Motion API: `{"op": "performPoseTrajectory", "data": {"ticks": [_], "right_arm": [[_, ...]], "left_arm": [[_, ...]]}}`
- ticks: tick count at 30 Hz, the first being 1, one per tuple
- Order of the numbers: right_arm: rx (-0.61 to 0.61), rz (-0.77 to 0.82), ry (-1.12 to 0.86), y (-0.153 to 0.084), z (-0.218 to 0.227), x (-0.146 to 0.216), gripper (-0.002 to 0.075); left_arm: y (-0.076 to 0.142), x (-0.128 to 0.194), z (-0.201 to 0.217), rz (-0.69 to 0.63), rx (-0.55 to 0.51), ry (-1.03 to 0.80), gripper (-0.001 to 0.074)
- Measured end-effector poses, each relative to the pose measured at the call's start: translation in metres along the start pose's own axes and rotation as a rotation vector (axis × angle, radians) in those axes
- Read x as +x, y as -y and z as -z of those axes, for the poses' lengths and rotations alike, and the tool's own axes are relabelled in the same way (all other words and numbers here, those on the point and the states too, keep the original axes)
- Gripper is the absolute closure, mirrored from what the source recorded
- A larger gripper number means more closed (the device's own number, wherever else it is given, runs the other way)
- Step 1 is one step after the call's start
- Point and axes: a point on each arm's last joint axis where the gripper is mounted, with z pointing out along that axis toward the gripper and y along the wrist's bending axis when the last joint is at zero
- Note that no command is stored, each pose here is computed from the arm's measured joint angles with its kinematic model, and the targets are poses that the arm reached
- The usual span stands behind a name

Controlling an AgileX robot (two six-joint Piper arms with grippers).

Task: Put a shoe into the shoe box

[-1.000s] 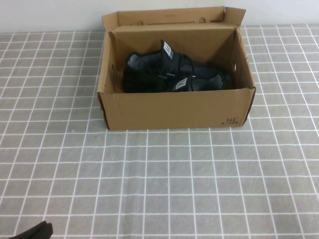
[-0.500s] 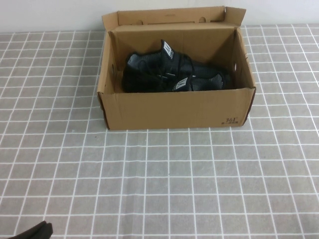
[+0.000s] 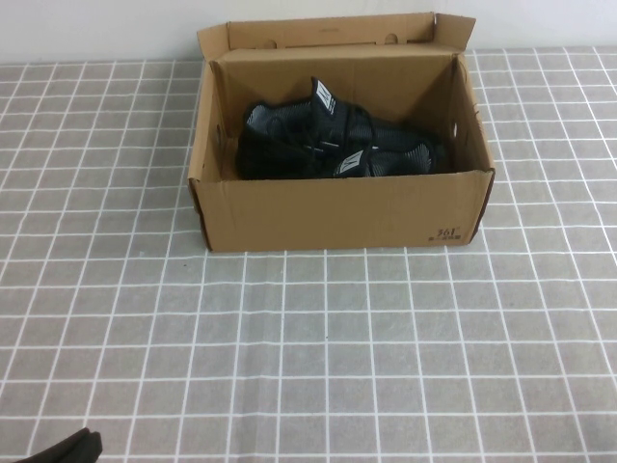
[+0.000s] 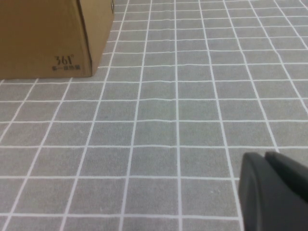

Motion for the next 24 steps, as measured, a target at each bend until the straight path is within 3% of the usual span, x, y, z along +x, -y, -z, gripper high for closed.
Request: {"op": "performPoseTrajectory", "data": {"ticks": [11,24], "right_arm": [[0.000,0.000,0.000,0.000,0.000,0.000,0.0742],[0.000,0.000,0.000,0.000,0.000,0.000,0.0742]], "left_arm": [[-0.001,-0.001,0.000,-0.021,-0.010,0.006,0.0736],[-0.017,-0.024,0.022,0.063,-0.253,0.393,0.0736]]}}
